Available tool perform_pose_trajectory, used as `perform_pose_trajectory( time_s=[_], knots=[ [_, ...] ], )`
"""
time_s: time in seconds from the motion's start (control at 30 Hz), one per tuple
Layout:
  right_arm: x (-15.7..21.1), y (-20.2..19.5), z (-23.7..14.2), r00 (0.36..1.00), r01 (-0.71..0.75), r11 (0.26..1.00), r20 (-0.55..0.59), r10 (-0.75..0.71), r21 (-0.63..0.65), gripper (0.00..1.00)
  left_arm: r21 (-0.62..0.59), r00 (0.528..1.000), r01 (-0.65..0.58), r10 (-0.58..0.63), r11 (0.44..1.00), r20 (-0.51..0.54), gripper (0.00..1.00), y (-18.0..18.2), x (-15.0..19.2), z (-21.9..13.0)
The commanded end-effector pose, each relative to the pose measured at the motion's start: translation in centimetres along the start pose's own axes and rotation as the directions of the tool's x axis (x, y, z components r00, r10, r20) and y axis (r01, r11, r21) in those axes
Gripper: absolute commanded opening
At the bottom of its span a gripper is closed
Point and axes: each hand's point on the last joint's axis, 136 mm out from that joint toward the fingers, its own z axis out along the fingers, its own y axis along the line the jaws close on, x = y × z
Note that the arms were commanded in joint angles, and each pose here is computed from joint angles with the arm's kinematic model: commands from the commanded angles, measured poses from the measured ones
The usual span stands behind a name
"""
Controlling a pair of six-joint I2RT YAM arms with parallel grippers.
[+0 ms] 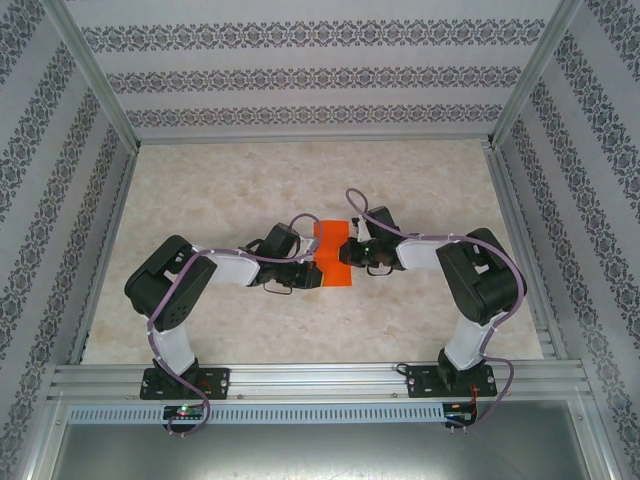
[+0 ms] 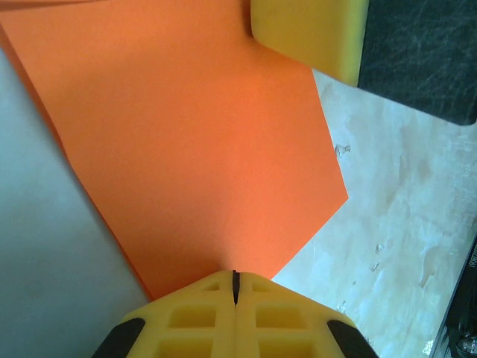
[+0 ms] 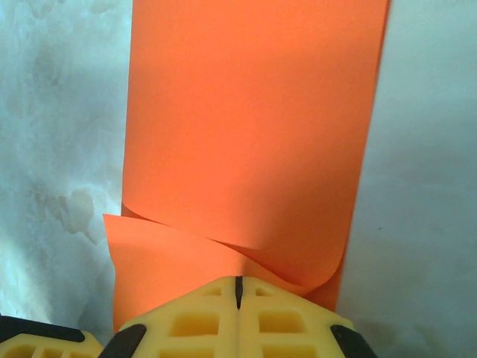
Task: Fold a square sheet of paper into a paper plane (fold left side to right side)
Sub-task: Fold the triangle a second time at the center of the table.
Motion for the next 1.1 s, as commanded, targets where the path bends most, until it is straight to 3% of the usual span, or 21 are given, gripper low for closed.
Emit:
perform_pose_trajectory(
  time_s=[0.0,0.33,0.53,0.77,1.07],
  knots=[
    [-1.4,-3.0,0.0,1.000,-0.011,0.996,0.029,0.008,0.086,0.00,-0.085,0.995,0.045,-0.052,0.995,-0.083,0.05,2.3,3.3,0.4],
    [-4.7,-2.6,-3.2,0.993,-0.012,0.996,0.117,0.002,0.084,0.00,-0.069,0.997,0.029,-0.033,0.997,-0.064,0.05,1.4,2.5,0.0],
    [-3.1,0.9,-4.6,0.994,0.008,1.000,0.113,-0.007,-0.006,0.00,-0.059,0.998,0.026,-0.029,0.998,-0.056,0.05,1.1,2.2,-0.1],
    [-0.7,3.8,-2.1,0.999,0.006,0.995,0.045,-0.002,-0.096,0.00,-0.051,0.998,0.021,-0.024,0.998,-0.054,0.05,0.8,1.9,-0.1],
    [0.0,1.9,0.3,1.000,-0.010,1.000,-0.008,0.010,-0.022,0.00,0.000,0.999,0.005,-0.005,1.000,-0.033,0.07,-1.0,0.6,-0.7]
  ],
)
